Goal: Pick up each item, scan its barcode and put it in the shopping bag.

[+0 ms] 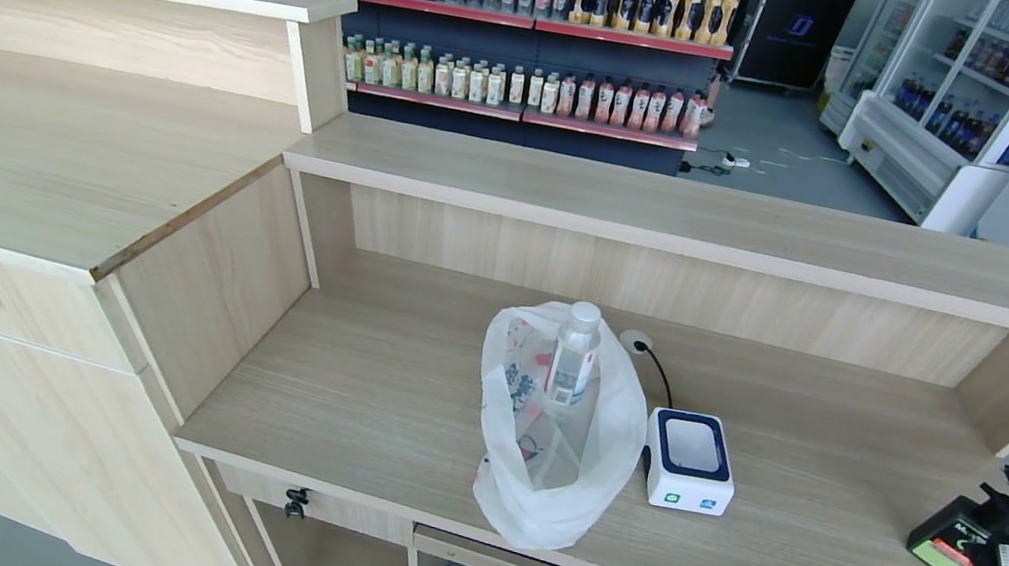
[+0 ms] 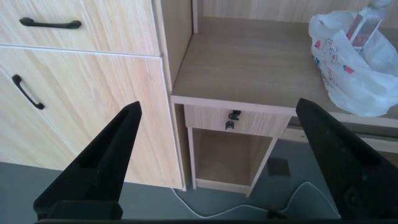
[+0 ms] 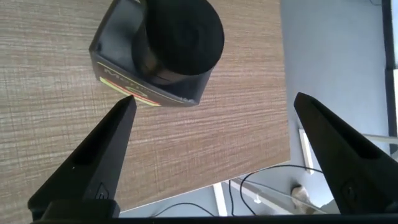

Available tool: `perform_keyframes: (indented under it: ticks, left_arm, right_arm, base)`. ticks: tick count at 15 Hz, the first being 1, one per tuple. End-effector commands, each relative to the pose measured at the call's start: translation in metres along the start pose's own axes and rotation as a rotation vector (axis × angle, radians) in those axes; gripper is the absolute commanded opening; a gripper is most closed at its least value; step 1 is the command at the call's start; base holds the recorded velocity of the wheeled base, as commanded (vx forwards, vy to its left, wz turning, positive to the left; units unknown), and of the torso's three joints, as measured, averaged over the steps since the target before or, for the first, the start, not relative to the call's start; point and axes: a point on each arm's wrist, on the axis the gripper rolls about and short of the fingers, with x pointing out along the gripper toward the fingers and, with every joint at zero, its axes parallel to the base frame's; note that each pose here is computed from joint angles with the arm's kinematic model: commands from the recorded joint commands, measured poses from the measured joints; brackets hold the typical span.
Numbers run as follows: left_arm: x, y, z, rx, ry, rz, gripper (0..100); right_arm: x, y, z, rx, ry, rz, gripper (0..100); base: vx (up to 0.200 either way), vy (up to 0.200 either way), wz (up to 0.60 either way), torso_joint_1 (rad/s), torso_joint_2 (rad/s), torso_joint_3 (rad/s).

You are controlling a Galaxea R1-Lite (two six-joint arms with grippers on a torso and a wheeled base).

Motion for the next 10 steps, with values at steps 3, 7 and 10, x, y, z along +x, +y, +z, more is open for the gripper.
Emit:
perform_keyframes:
  ticks: [3,7,10]
  left_arm:
    - [0.000,0.000,0.000,0.001,-0.001,0.000,100]
    - [0.000,0.000,0.000,0.000,-0.001,0.000,100]
    - [0.000,0.000,0.000,0.000,-0.001,0.000,100]
  right_arm:
    - [0.011,0.004,-0.001,-0.012,-0.011,0.040,100]
    - [0.017,0.001,0.006,-0.046,-0.056,0.059,100]
    - [0.020,0.003,0.007,-0.075,-0.096,0.121,100]
  base:
    - [0.000,0.000,0.00,0.000,0.00,0.000]
    - [0.000,0.000,0.00,0.000,0.00,0.000]
    - [0.000,0.000,0.00,0.000,0.00,0.000]
